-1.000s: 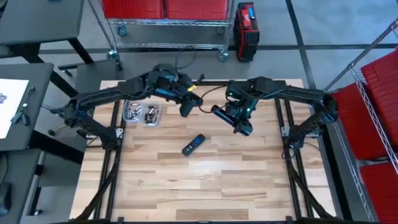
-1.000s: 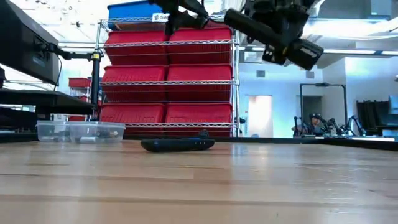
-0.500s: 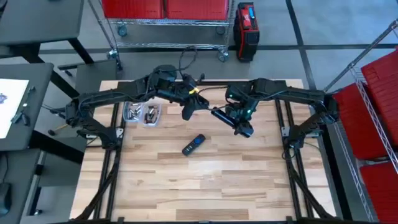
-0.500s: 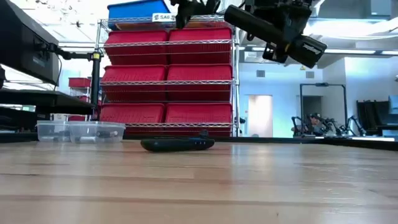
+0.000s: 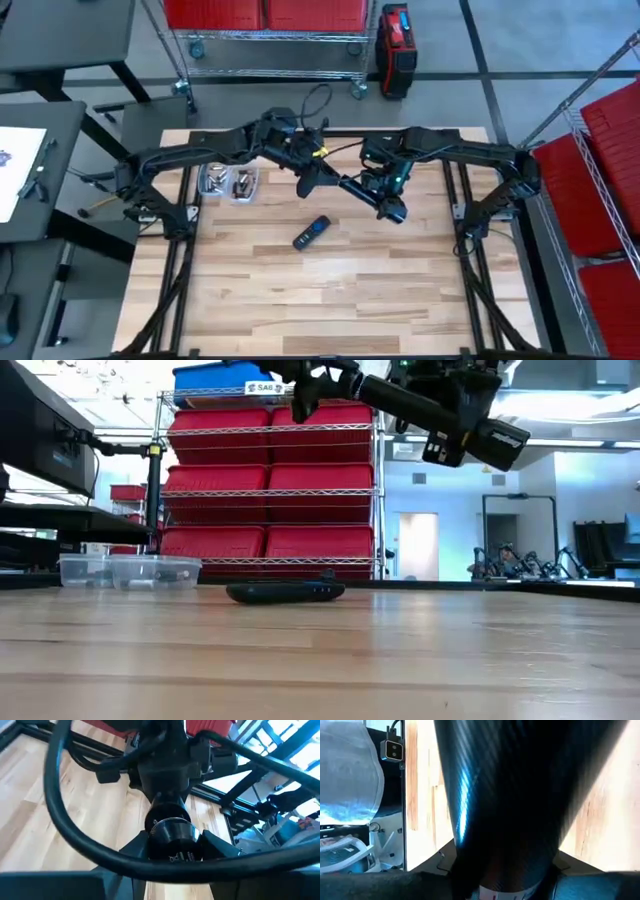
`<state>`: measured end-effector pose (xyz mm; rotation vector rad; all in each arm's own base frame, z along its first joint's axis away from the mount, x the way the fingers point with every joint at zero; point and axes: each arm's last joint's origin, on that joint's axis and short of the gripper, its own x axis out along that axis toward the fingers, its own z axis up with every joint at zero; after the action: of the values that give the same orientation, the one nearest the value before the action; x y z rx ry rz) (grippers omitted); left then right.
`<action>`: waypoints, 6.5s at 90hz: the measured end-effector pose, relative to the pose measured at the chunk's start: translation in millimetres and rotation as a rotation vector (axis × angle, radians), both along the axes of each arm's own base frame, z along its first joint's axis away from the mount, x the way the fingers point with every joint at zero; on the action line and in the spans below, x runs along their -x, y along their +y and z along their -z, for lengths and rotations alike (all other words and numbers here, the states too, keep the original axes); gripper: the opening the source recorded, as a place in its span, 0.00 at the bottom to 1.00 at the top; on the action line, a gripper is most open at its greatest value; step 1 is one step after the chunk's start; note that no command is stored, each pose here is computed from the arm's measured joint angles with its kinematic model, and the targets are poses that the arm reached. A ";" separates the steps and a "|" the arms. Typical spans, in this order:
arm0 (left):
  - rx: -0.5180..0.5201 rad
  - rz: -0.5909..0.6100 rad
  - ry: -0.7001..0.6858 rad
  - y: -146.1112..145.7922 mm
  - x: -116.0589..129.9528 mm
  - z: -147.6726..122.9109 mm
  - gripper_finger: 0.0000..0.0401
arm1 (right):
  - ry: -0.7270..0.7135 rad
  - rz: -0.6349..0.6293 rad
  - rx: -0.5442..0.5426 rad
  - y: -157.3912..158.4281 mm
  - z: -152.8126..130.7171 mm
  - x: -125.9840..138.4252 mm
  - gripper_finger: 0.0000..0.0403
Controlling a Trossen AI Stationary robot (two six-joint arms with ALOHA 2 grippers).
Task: Insert battery
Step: Close the flashlight's battery compartment
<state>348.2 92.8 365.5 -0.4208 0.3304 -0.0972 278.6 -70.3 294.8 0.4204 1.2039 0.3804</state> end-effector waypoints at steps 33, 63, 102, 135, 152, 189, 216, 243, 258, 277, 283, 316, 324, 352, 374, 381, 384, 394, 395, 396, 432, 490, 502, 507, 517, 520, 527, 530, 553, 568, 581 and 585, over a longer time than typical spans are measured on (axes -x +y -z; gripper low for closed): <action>-0.011 -0.004 -0.034 1.4 -0.7 -3.2 0.33 | -0.023 -0.003 0.007 0.4 -0.4 -2.4 0.34; -0.031 0.009 -0.033 -1.7 -1.4 -2.7 0.33 | -0.034 -0.004 0.011 -0.8 1.7 -5.5 0.34; 0.007 0.063 0.025 -5.8 -6.9 8.6 0.33 | -0.055 -0.032 0.034 -5.0 -0.6 -5.0 0.34; 0.037 0.094 0.022 -7.1 -13.0 13.5 0.33 | -0.068 -0.057 0.049 -2.5 0.2 -6.3 0.34; 0.021 0.142 0.000 -10.8 -13.7 12.0 0.33 | -0.119 -0.091 -0.006 2.8 -1.5 -9.7 0.34; -0.008 0.193 0.068 -18.2 -13.0 21.1 0.33 | -0.069 -0.094 -0.264 4.0 18.1 -23.6 0.34; -0.077 0.255 0.047 -33.5 -14.7 19.8 0.33 | -0.103 -0.126 -0.481 7.1 25.8 -32.2 0.34; -0.226 0.346 -0.024 -42.6 -13.7 -7.2 0.33 | -0.198 -0.171 -0.630 9.7 20.8 -35.2 0.34; -0.363 0.384 -0.099 -44.3 -12.0 -26.4 0.33 | -0.291 -0.219 -0.664 11.1 16.1 -40.5 0.34; -0.550 0.460 -0.190 -53.7 -13.8 -29.0 0.33 | -0.305 -0.245 -0.701 18.0 14.3 -44.3 0.34; -0.611 0.484 -0.206 -56.1 -13.9 -28.5 0.33 | -0.301 -0.247 -0.711 19.2 14.2 -44.6 0.34; -1.234 0.614 -0.358 -64.2 -14.9 -28.0 0.33 | -0.290 -0.248 -0.733 21.2 14.0 -44.4 0.33; -1.382 0.631 -0.374 -67.4 -15.5 -28.0 0.33 | -0.288 -0.247 -0.740 21.3 14.0 -44.3 0.33; -1.978 0.699 -0.347 -80.9 -16.8 -28.0 0.33 | -0.291 -0.244 -0.740 19.8 13.8 -44.0 0.33; -2.383 0.764 -0.251 -78.5 -17.3 -28.8 0.33 | -0.296 -0.222 -0.748 13.1 13.7 -43.0 0.33; -2.451 0.767 -0.227 -78.1 -18.1 -29.2 0.33 | -0.279 -0.206 -0.766 11.7 13.8 -43.5 0.33; -2.442 0.749 -0.217 -77.7 -21.3 -27.4 0.33 | -0.288 -0.207 -0.770 10.4 12.7 -45.2 0.33; -2.195 0.651 -0.120 -77.0 -21.8 -23.4 0.34 | -0.278 -0.196 -0.752 9.0 15.1 -43.9 0.33; -2.166 0.632 -0.104 -76.7 -21.6 -23.6 0.34 | -0.282 -0.198 -0.750 8.8 15.0 -44.1 0.33; -2.138 0.615 -0.093 -76.6 -21.4 -23.8 0.34 | -0.287 -0.199 -0.748 8.5 14.7 -44.3 0.33; -1.394 -0.015 0.115 -50.9 18.6 -58.8 0.35 | -0.342 -0.165 -0.665 -7.7 7.4 -36.6 0.33; -0.507 -0.474 0.431 -8.1 111.7 -62.9 0.35 | -0.184 0.206 -0.620 -58.3 -20.8 -4.1 0.33; -0.519 -0.454 0.510 0.5 112.7 -52.2 0.35 | -0.060 0.334 -0.695 -67.4 -11.9 4.1 0.33; -0.524 -0.430 0.496 2.7 111.3 -52.2 0.35 | 0.002 0.393 -0.735 -70.7 -6.1 8.2 0.33; -0.534 -0.376 0.498 3.8 109.9 -50.3 0.35 | 0.130 0.489 -0.830 -73.9 8.6 18.2 0.33; -0.536 -0.362 0.494 3.8 109.2 -50.1 0.35 | 0.163 0.515 -0.832 -74.7 12.8 21.6 0.33; -0.556 -0.330 0.493 2.4 108.5 -49.8 0.35 | 0.246 0.573 -0.832 -75.6 25.1 30.6 0.33; -0.568 -0.322 0.486 1.6 107.7 -50.3 0.35 | 0.272 0.593 -0.840 -75.9 31.3 33.5 0.33; -0.581 -0.307 0.475 -1.3 106.2 -51.0 0.35 | 0.610 0.774 -0.931 -65.3 71.2 61.9 0.33; -0.582 -0.305 0.478 -1.5 106.3 -50.7 0.35 | 0.863 0.854 -0.998 -52.8 77.1 78.5 0.33; -0.598 -0.293 0.478 -2.0 106.0 -50.8 0.35 | 0.913 0.892 -1.059 -51.8 72.5 81.3 0.33; -0.600 -0.289 0.475 -3.1 105.5 -50.9 0.35 | 0.929 0.907 -1.074 -51.8 70.0 81.2 0.33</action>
<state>242.7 89.6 416.5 0.1161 0.7357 0.3850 197.5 -122.0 224.8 2.1569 1.4352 -0.0355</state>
